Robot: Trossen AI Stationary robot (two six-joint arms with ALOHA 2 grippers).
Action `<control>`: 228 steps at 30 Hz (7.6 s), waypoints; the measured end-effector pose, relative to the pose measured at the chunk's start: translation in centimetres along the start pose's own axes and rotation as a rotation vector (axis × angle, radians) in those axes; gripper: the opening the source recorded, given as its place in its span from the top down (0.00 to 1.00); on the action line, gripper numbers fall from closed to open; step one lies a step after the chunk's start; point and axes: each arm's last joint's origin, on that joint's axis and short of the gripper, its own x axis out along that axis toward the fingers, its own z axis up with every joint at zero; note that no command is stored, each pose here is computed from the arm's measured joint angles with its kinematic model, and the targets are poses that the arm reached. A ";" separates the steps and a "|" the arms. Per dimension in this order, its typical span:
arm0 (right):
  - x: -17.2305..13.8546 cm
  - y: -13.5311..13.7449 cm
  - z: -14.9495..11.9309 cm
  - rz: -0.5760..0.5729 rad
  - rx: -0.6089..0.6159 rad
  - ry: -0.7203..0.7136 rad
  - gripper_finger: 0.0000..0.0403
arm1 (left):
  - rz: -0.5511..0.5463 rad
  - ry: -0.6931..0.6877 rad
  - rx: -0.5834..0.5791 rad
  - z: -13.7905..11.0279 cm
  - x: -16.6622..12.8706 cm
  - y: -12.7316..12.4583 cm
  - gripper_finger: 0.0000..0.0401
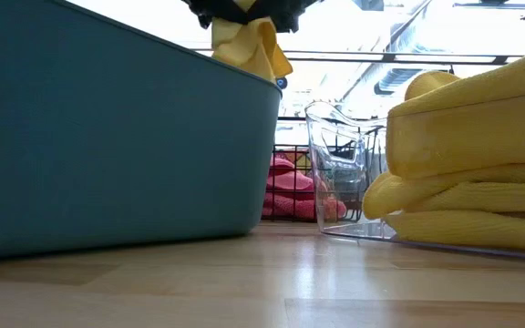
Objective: Sort microfiber towel by color & place in baskets
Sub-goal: Put the yellow towel into the transparent bin, then return to Home Position
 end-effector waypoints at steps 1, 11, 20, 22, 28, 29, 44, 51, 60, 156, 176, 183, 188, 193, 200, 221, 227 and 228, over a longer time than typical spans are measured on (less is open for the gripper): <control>0.0 0.0 -0.1 0.002 0.002 0.008 0.24 | 0.003 -0.011 -0.004 0.1 0.0 0.0 0.99; 0.1 0.8 0.0 0.011 -0.006 0.019 0.95 | 0.011 -0.046 0.005 0.5 -0.5 0.1 0.77; -3.4 -0.7 -0.4 -0.011 0.068 0.189 0.98 | 0.220 0.087 0.038 -0.6 -5.2 1.7 0.55; -5.0 -0.9 -0.9 -0.014 0.102 0.261 0.99 | 0.272 0.118 -0.025 -1.4 -6.3 2.5 0.53; -9.3 1.4 -1.9 0.120 0.283 0.427 0.99 | 0.276 0.022 -0.230 -4.0 -8.0 4.4 0.53; -9.9 2.2 -1.9 0.148 0.307 0.442 0.99 | 0.269 -0.006 -0.254 -4.4 -8.0 4.6 0.53; -10.8 18.4 -8.9 0.238 0.765 0.627 1.00 | 0.259 -0.169 -0.276 -5.7 -6.4 5.6 0.53; -6.9 22.0 -13.7 0.164 0.961 0.650 1.00 | 0.276 -0.200 -0.202 -5.3 -6.5 5.7 0.53; -2.5 24.1 -18.9 -0.111 0.891 0.816 1.00 | 0.299 -0.195 -0.195 -5.3 -6.6 5.8 0.53; -22.5 0.5 -13.4 0.026 0.707 -0.191 1.00 | 0.027 -0.495 -0.832 -23.5 -7.0 -9.1 1.00; -21.5 1.4 -15.3 0.180 0.500 -0.185 1.00 | -0.077 -0.441 -0.816 -25.6 -6.5 -11.5 1.00; -17.4 2.9 -22.7 0.229 0.603 -0.378 1.00 | -0.077 -0.439 -0.816 -25.6 -6.4 -11.5 1.00; -15.7 4.2 -26.7 0.238 0.723 -0.637 1.00 | -0.076 -0.437 -0.816 -25.6 -6.4 -11.5 1.00; -14.6 6.1 -28.6 0.201 0.755 -0.793 1.00 | -0.076 -0.436 -0.816 -25.6 -6.4 -11.5 1.00; -13.2 8.6 -29.6 0.149 0.714 -0.746 1.00 | -0.076 -0.434 -0.816 -25.6 -6.4 -11.5 1.00; -11.0 9.8 -33.2 0.086 0.553 -0.290 1.00 | -0.128 -0.693 -0.841 -24.7 -9.5 -10.8 1.00; -10.7 10.1 -34.5 0.078 0.569 -0.157 1.00 | -0.169 -0.788 -0.847 -24.2 -10.3 -10.8 1.00; -10.8 10.2 -34.6 0.078 0.571 -0.140 1.00 | -0.171 -0.789 -0.847 -24.1 -10.4 -10.8 1.00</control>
